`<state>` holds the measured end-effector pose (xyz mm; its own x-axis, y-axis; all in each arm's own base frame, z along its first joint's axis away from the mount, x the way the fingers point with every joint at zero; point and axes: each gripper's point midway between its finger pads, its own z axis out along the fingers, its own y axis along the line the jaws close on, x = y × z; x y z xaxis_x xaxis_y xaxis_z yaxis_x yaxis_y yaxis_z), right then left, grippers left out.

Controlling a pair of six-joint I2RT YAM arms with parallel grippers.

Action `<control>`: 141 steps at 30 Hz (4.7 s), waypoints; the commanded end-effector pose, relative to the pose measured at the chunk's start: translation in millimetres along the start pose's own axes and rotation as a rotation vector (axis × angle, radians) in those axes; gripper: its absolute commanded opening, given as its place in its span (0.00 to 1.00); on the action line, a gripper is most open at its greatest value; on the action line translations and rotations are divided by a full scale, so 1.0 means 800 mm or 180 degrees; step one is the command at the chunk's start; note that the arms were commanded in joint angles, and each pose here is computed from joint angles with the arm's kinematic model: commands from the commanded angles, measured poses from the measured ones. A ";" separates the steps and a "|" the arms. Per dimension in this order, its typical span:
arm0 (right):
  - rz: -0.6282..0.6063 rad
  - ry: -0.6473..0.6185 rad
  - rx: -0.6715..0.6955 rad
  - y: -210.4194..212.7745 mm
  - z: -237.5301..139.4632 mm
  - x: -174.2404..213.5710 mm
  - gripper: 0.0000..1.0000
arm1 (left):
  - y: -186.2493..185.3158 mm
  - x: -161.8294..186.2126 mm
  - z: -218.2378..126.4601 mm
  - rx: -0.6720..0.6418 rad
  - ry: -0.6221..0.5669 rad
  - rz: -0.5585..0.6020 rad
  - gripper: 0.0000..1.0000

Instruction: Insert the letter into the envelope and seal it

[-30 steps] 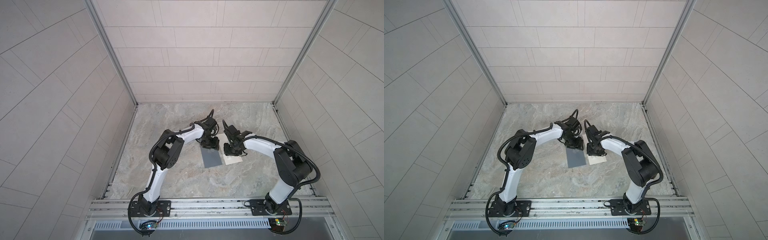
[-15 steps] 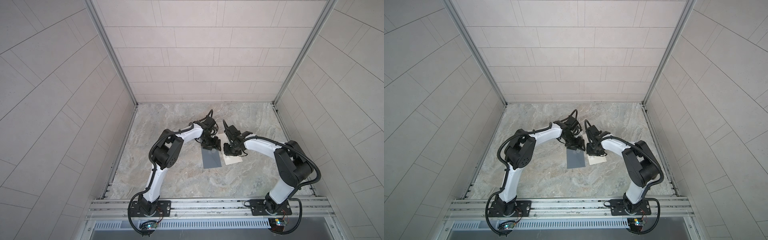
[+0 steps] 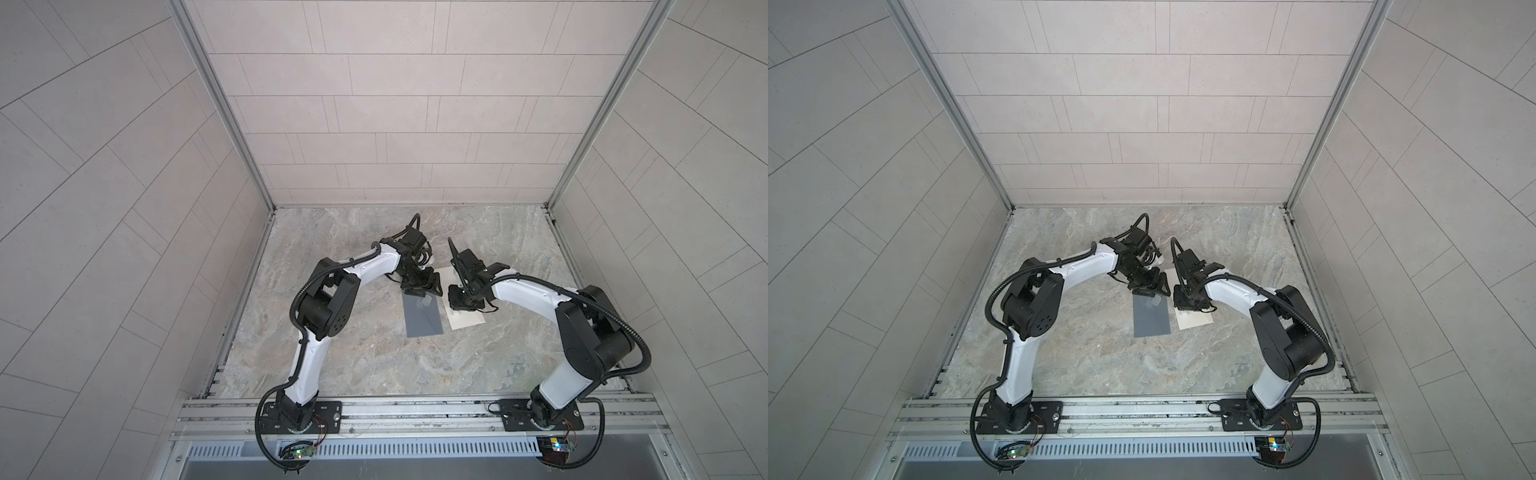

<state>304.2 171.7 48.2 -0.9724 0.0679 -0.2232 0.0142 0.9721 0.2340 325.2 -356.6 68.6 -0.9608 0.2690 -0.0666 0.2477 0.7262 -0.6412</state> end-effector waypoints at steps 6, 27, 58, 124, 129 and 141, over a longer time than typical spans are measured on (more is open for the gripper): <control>-0.0321 -0.0293 -0.0440 0.034 -0.050 -0.017 0.15 | -0.058 -0.025 -0.079 0.0886 -0.0446 -0.0169 0.71; -0.0350 -0.0872 -0.1480 0.118 -0.136 -0.070 0.13 | -0.075 -0.036 -0.102 0.1189 -0.0706 -0.0392 0.46; 0.1345 -0.0154 0.1953 -0.222 -0.101 0.032 0.60 | -0.012 -0.021 -0.099 0.0151 -0.0773 -0.0255 0.30; -0.0282 -0.0521 -0.1661 0.098 -0.135 -0.041 0.00 | -0.104 -0.043 -0.118 0.1351 -0.0824 -0.0237 0.65; -0.0244 -0.0735 -0.1762 0.115 -0.147 -0.066 0.00 | -0.103 -0.040 -0.113 0.1330 -0.0810 -0.0248 0.63; -0.0199 -0.0925 -0.1698 0.127 -0.147 -0.078 0.00 | -0.104 -0.038 -0.116 0.1316 -0.0836 -0.0240 0.17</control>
<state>332.4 242.3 189.7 -0.8879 0.1214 -0.4437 -0.2294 0.7192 0.6559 351.6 -364.3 186.2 -0.9894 -0.0009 -0.1452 0.1307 0.4291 -0.8937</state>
